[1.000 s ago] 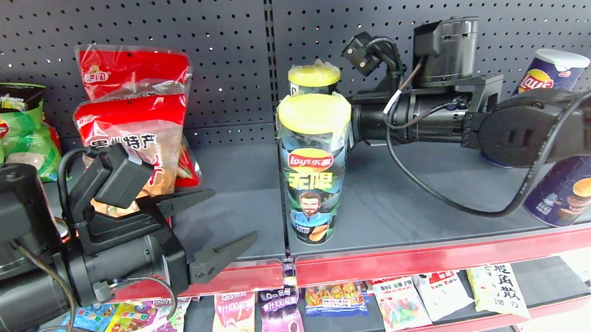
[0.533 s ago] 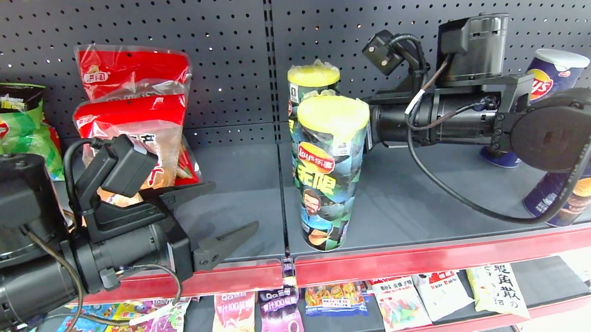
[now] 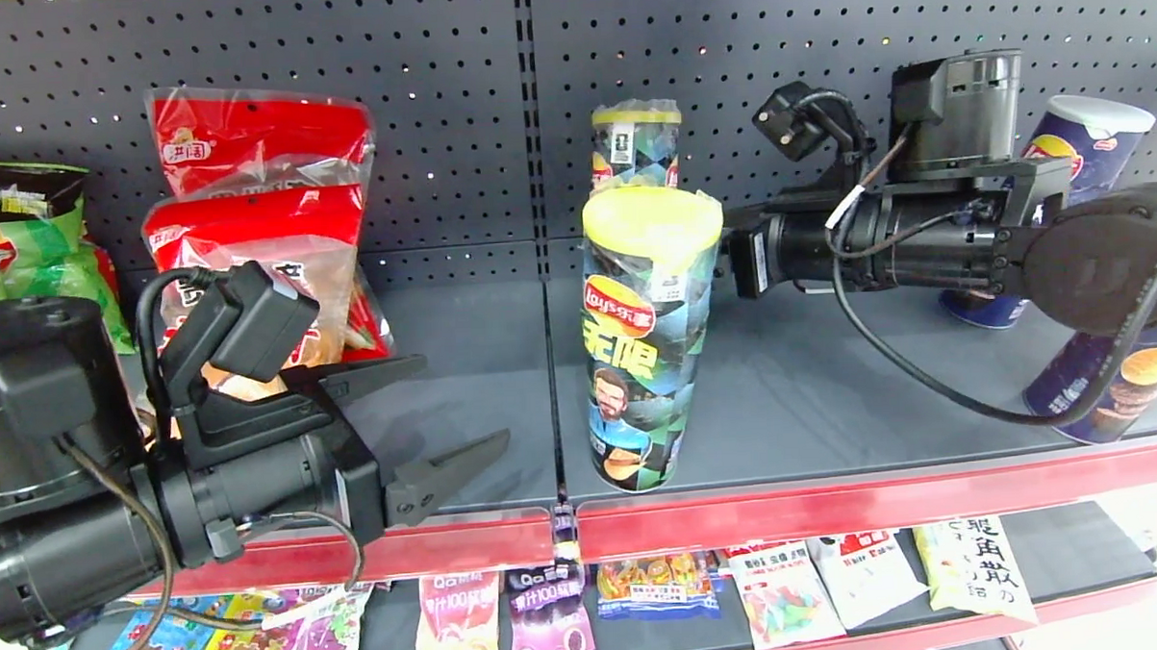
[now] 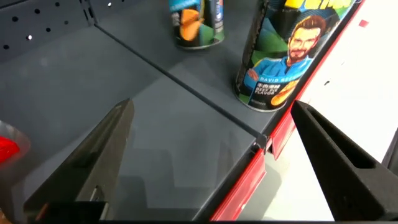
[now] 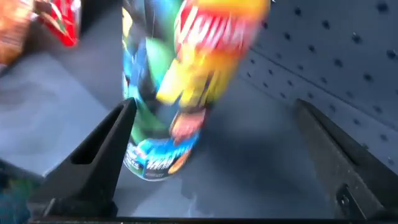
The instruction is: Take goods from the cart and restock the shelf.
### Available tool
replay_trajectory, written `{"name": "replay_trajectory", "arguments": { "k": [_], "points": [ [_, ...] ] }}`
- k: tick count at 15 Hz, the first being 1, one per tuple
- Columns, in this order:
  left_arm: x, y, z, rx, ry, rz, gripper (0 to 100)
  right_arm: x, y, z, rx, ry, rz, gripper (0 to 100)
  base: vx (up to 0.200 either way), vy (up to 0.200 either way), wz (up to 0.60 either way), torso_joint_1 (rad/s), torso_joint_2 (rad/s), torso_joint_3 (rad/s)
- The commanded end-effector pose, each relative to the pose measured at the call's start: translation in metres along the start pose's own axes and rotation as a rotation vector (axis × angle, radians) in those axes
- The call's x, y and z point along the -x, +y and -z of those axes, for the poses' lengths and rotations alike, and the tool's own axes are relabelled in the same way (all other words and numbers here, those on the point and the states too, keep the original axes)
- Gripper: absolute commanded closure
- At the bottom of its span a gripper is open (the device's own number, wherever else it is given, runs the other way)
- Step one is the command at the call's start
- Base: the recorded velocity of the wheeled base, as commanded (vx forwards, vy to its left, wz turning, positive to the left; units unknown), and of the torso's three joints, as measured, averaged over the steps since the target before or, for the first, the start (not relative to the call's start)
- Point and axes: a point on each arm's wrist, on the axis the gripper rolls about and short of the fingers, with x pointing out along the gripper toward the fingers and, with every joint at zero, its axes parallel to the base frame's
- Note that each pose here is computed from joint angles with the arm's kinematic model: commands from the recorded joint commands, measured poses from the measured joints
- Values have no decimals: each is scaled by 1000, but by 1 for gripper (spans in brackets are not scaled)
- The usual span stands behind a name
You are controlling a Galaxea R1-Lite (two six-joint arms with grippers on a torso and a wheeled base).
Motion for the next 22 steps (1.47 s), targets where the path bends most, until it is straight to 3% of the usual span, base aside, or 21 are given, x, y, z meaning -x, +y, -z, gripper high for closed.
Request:
{"name": "replay_trajectory", "arguments": {
  "k": [1,9,14,20,22],
  "points": [
    [-3,1,2,3,9,1,0,15,8,0,-6,-2,-15,0,0,0,0,0,0,0],
    [-11,4,0,4,11,-2,0,46,24,10,-9,20,-36,0,0,0,0,0,0,0],
    [-40,23,-13,1,-7,-52,0,90,48,20,0,22,-73,0,0,0,0,0,0,0],
    [-75,35,-6,6,30,-54,0,148,71,52,3,36,-101,0,0,0,0,0,0,0],
    [-89,39,4,-29,63,-48,0,160,81,51,20,5,-138,0,0,0,0,0,0,0]
  ]
}}
